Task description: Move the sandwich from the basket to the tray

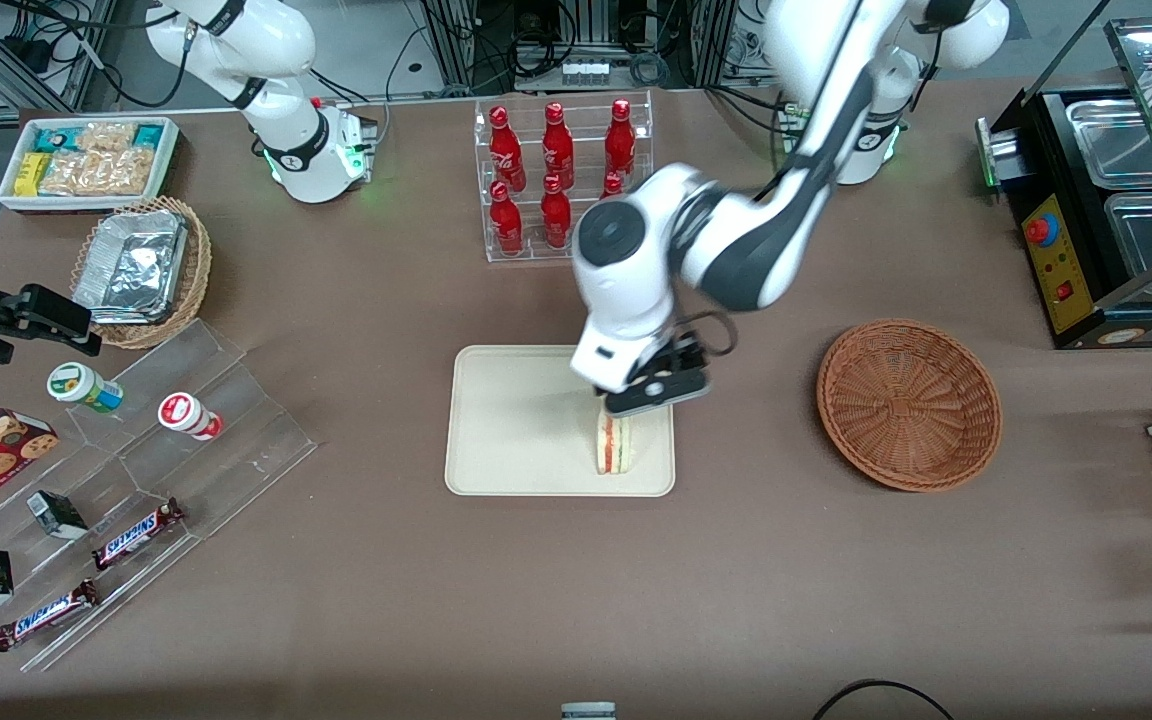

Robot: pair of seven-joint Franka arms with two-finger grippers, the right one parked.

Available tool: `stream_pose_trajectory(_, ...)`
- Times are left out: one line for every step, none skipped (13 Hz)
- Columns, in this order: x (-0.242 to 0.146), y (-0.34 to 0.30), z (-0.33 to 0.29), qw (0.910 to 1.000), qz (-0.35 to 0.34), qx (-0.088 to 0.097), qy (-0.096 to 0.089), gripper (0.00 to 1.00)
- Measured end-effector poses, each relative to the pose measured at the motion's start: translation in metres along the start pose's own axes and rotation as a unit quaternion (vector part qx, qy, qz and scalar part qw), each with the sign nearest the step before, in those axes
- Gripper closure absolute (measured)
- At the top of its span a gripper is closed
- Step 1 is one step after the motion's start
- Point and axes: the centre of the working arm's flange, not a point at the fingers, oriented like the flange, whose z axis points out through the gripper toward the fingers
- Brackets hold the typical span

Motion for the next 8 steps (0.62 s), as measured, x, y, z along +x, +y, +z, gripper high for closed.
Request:
stream_pose_trajectory(0.015, -0.025, -0.019, 0.9999, -0.013, 0.000, 0.000, 0.00)
stream_pose_trajectory(0.030, -0.048, -0.031, 0.9997, -0.023, -0.001, 0.000, 0.00)
stream_pose_trajectory(0.043, -0.068, -0.036, 0.9996, -0.028, -0.001, 0.000, 0.00)
stream_pose_trajectory(0.052, -0.085, -0.039, 0.9996, -0.029, 0.000, -0.002, 0.00)
stream_pose_trajectory(0.059, -0.103, -0.044, 0.9997, -0.025, 0.002, -0.008, 0.00)
stream_pose_trajectory(0.065, -0.120, -0.052, 0.9997, -0.016, -0.001, -0.016, 0.00)
stream_pose_trajectory(0.072, -0.141, -0.064, 0.9996, -0.005, -0.006, -0.026, 0.00)
stream_pose_trajectory(0.079, -0.166, -0.079, 0.9993, 0.006, -0.011, -0.034, 0.00)
